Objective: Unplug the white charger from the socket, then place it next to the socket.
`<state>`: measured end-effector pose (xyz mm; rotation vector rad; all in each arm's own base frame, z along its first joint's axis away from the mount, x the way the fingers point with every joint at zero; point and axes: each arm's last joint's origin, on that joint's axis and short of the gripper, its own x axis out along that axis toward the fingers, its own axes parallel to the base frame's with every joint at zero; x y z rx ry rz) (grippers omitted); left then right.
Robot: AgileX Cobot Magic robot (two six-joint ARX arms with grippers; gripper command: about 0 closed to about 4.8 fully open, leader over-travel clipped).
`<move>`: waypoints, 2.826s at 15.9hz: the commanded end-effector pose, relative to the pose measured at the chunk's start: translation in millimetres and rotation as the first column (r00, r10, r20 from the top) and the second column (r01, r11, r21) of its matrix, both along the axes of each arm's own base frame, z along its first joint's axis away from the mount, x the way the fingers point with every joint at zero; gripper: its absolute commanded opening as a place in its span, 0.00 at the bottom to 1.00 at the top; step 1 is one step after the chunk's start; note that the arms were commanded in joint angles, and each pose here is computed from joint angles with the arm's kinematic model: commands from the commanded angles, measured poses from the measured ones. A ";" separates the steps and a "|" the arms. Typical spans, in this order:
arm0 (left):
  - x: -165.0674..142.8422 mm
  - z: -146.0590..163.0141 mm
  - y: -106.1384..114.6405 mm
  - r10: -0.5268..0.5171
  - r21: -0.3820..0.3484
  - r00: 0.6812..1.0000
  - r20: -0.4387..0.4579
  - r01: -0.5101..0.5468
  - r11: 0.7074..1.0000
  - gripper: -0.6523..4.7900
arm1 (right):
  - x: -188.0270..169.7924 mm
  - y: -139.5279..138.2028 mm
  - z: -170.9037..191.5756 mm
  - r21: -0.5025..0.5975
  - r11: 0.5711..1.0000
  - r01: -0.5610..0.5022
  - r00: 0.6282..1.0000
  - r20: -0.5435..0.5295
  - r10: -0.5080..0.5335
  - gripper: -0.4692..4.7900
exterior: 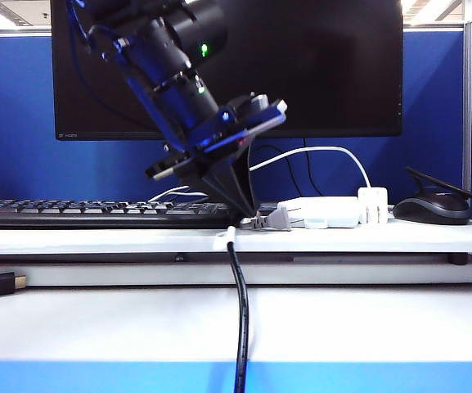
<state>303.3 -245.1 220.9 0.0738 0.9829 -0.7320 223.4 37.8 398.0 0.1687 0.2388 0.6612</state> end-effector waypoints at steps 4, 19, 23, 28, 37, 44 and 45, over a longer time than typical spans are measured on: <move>-0.4 9.2 -0.4 -0.014 -0.038 1.000 0.028 0.015 0.999 0.11 | -1.7 -0.1 3.7 0.001 1.000 -0.004 1.000 0.023 0.004 0.07; -7.6 22.0 6.8 0.011 -0.004 0.999 0.037 -0.011 1.000 0.11 | -2.4 -0.1 2.0 -0.001 1.000 -0.005 1.000 0.003 0.005 0.07; -2.6 7.5 3.4 0.017 0.024 1.000 0.016 -0.017 1.000 0.11 | -2.9 -0.1 2.3 -0.001 1.000 -0.005 1.000 0.005 0.005 0.07; 8.5 -5.9 -4.1 0.035 0.010 0.997 0.063 -0.035 0.999 0.11 | -8.0 -0.6 5.7 0.001 1.000 -0.005 1.000 0.022 0.005 0.07; 13.3 0.6 -6.0 0.082 -0.019 0.987 0.139 -0.080 0.997 0.11 | -10.4 -0.9 7.3 0.001 1.000 -0.004 1.000 0.030 0.004 0.07; 8.1 29.4 0.9 0.143 -0.035 0.961 0.236 -0.138 0.990 0.11 | -10.4 -0.9 7.2 0.001 1.000 -0.004 1.000 0.029 0.004 0.07; 7.7 31.1 1.3 0.143 -0.038 0.960 0.239 -0.138 0.990 0.11 | -10.6 -0.9 7.4 0.001 1.000 -0.005 1.000 0.030 0.005 0.07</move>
